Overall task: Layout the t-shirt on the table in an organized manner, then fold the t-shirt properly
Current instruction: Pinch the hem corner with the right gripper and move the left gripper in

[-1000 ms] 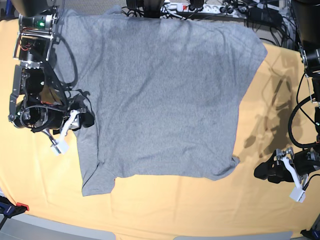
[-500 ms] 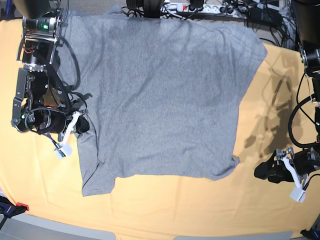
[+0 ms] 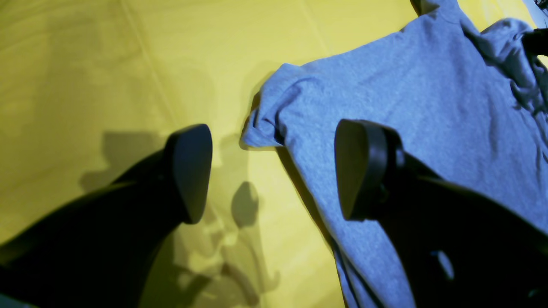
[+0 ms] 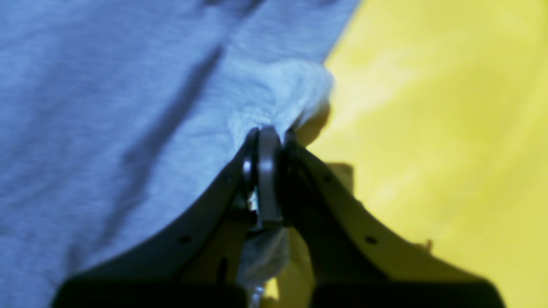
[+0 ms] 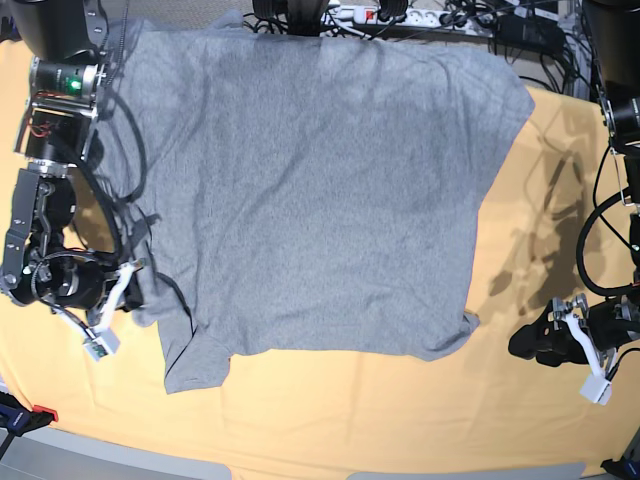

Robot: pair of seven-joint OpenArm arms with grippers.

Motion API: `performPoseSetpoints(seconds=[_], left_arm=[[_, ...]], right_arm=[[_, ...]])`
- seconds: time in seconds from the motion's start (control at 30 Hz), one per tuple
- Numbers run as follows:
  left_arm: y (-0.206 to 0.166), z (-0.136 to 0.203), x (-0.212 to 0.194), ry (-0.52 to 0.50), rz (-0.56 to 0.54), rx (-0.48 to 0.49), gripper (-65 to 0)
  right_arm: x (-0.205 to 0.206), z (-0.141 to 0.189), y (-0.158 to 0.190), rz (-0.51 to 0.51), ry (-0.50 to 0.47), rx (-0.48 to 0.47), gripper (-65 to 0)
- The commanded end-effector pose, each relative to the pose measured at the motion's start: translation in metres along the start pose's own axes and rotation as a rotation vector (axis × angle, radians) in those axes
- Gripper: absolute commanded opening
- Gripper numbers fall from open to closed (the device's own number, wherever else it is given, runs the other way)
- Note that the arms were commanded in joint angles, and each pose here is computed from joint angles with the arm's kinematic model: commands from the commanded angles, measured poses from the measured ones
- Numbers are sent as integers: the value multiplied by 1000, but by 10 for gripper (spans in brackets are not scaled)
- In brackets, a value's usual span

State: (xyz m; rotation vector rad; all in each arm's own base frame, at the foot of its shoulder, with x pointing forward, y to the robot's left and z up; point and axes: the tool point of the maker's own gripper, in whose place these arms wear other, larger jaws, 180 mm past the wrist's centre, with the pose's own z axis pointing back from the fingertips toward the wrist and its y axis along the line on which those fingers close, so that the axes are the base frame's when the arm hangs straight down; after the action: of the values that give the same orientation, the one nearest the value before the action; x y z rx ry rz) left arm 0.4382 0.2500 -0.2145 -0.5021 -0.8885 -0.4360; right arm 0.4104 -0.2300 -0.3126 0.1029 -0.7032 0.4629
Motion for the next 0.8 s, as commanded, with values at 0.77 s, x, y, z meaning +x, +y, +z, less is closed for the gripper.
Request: performPoseSetpoints(seconds=[0.77], left_arm=[[1, 13, 27, -73, -28, 7, -201]], right_arm=[[-7, 13, -71, -17, 23, -287, -650]])
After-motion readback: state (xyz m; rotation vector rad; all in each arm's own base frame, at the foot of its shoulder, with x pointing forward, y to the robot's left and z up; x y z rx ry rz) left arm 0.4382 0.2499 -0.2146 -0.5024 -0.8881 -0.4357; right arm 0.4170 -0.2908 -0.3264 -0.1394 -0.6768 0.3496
